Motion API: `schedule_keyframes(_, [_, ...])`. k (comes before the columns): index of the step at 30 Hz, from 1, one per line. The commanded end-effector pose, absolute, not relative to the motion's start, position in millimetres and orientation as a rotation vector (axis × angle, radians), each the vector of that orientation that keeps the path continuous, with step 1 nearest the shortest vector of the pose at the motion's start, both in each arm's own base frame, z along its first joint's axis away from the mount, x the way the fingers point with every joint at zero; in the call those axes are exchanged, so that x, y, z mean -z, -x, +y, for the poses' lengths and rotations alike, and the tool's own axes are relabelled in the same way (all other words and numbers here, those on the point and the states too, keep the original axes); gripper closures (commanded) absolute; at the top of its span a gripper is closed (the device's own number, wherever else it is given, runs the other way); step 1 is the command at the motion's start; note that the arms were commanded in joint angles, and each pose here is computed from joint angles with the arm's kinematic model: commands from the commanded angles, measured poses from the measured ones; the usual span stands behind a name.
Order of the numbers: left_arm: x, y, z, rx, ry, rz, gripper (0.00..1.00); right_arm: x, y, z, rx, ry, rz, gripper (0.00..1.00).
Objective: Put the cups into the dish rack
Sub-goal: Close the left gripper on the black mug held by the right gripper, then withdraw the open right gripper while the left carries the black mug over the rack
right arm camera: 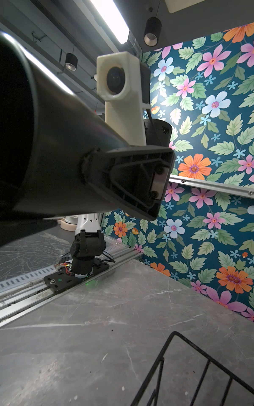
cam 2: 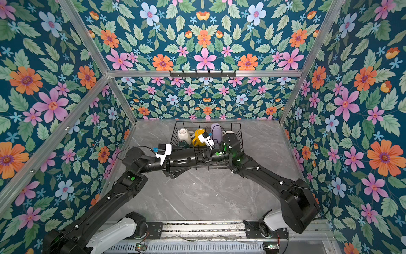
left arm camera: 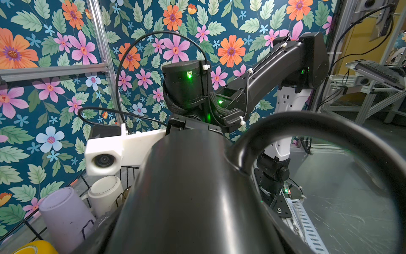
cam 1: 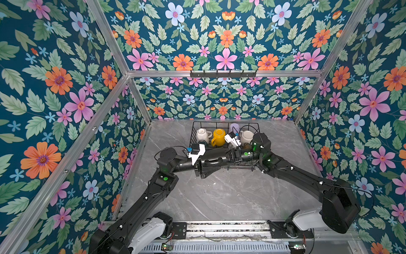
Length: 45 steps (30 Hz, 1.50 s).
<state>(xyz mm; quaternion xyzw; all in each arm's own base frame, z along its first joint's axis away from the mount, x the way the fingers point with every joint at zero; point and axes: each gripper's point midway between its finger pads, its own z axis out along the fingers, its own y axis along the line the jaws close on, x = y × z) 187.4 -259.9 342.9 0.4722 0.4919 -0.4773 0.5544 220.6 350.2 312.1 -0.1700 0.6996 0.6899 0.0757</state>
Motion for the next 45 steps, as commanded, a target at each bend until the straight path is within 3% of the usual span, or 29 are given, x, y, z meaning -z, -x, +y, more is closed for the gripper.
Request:
schedule_keyframes(1, [-345.7, -181.9, -259.5, 1.143, -1.131, 1.150, 0.61, -323.1, -221.0, 349.8, -2.050, 0.538, 2.038, 1.00])
schedule_keyframes(6, [-350.4, -184.6, -257.3, 1.117, -1.100, 1.149, 1.00, -321.3, -222.5, 346.1, -2.002, 0.515, 2.051, 0.88])
schedule_keyframes(12, [-357.3, -189.0, -254.5, 1.088, -1.060, 1.149, 1.00, -314.1, -232.6, 330.4, -1.927, 0.428, 2.078, 0.51])
schedule_keyframes(17, [-359.2, -203.8, -253.3, 1.045, -1.009, 1.231, 1.00, -293.2, -251.6, 291.1, -1.723, 0.244, 2.130, 0.39])
schedule_keyframes(25, [-351.4, -247.2, -256.8, 0.987, -0.908, 1.498, 1.00, -277.8, -254.6, 209.2, -1.131, 0.080, 2.141, 0.13])
schedule_keyframes(33, [-328.3, -296.0, -261.7, 0.918, -0.784, 1.786, 1.00, -285.6, -250.5, 174.1, -0.937, 0.036, 2.058, 0.02])
schedule_keyframes(45, [-266.7, -342.4, -279.4, 0.663, -0.714, 2.179, 1.00, -283.6, -249.0, 168.3, -0.903, 0.044, 2.061, 0.01])
